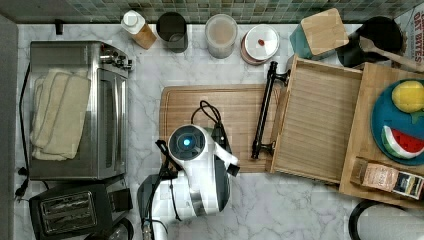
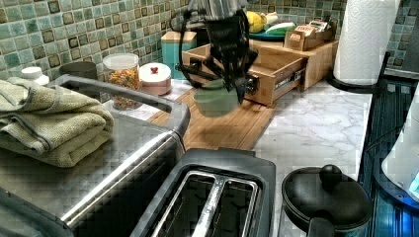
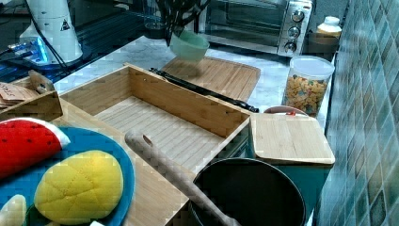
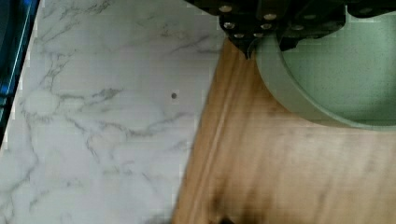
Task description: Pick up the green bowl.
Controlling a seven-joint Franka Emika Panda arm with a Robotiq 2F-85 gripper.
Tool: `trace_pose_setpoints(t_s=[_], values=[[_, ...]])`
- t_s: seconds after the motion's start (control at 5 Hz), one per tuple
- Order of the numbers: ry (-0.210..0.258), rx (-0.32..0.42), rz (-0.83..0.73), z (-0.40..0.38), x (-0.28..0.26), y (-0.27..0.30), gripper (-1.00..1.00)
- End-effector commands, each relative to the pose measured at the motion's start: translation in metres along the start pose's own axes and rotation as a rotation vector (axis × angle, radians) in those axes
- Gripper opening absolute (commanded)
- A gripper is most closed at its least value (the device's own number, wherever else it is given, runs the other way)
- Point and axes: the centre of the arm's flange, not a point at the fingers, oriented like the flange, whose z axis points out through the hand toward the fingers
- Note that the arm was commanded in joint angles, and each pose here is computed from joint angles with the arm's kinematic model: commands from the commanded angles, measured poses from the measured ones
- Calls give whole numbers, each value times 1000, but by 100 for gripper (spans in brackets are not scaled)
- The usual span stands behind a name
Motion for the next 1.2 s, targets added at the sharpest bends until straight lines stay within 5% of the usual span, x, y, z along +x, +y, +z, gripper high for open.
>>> trace_pose_setpoints(t_s=[0.2,0.6,1.2], values=[[71,419,62,-201,69,35,-100],[89,324,49,-233,67,30,-100],[89,324,50,-233,67,30,-100]])
